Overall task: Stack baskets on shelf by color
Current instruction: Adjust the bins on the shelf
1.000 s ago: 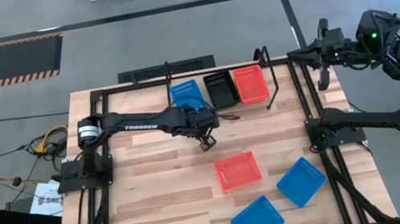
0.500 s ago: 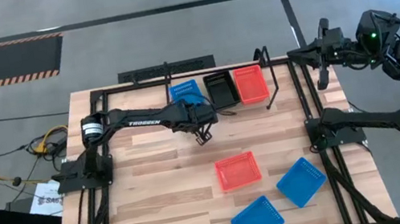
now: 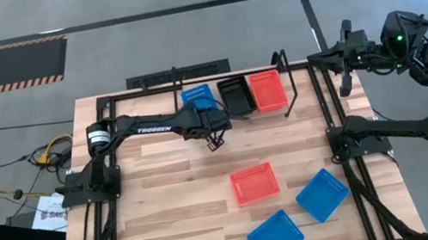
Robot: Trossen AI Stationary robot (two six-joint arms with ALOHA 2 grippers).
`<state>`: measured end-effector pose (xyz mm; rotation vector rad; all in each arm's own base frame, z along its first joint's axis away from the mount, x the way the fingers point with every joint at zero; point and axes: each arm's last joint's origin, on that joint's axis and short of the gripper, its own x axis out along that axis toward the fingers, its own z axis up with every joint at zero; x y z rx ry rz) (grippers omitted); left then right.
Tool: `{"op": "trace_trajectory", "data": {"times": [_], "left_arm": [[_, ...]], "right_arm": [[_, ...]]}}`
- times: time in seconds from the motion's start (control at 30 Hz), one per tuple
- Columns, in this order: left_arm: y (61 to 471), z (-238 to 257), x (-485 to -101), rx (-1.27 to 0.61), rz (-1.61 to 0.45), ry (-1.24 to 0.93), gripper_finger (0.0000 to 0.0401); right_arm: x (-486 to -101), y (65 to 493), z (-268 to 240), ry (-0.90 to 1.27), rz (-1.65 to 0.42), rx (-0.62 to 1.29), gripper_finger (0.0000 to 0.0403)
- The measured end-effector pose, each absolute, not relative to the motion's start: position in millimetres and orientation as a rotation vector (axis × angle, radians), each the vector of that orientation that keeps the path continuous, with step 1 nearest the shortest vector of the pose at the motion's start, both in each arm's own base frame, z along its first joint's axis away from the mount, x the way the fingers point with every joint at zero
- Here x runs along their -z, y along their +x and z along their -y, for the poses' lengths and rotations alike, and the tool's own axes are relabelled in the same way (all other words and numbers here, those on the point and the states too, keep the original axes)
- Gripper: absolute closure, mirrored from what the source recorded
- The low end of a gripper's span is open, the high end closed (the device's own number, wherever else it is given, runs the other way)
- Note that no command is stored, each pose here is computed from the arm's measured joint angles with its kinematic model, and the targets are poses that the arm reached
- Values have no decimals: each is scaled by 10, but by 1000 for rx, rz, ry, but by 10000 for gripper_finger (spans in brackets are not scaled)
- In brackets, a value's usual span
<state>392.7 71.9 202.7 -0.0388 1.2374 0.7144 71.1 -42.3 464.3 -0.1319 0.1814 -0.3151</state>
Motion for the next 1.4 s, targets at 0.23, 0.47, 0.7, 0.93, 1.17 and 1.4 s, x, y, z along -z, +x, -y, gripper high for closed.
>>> {"op": "trace_trajectory", "data": {"times": [0.23, 0.47, 0.7, 0.93, 1.17, 1.4], "left_arm": [[3986, -714, -2052, -703, -1178, -44, 401], [4100, -547, -2214, -645, -1110, -52, 401], [4233, -760, -2881, -817, -860, -98, 401], [4103, -1305, -2951, -921, -800, -379, 401], [3971, -1510, -2875, -956, -872, -468, 401], [3920, -1591, -2867, -975, -903, -434, 401]], "right_arm": [[-4643, 711, 423, -132, -181, 315, 397], [-4643, 711, 423, -132, -181, 315, 397], [-4643, 714, 425, -131, -182, 315, 397], [-4642, 714, 425, -128, -182, 315, 398], [-4640, 714, 425, -111, -181, 316, 397], [-4641, 713, 424, -113, -181, 316, 397]]}}
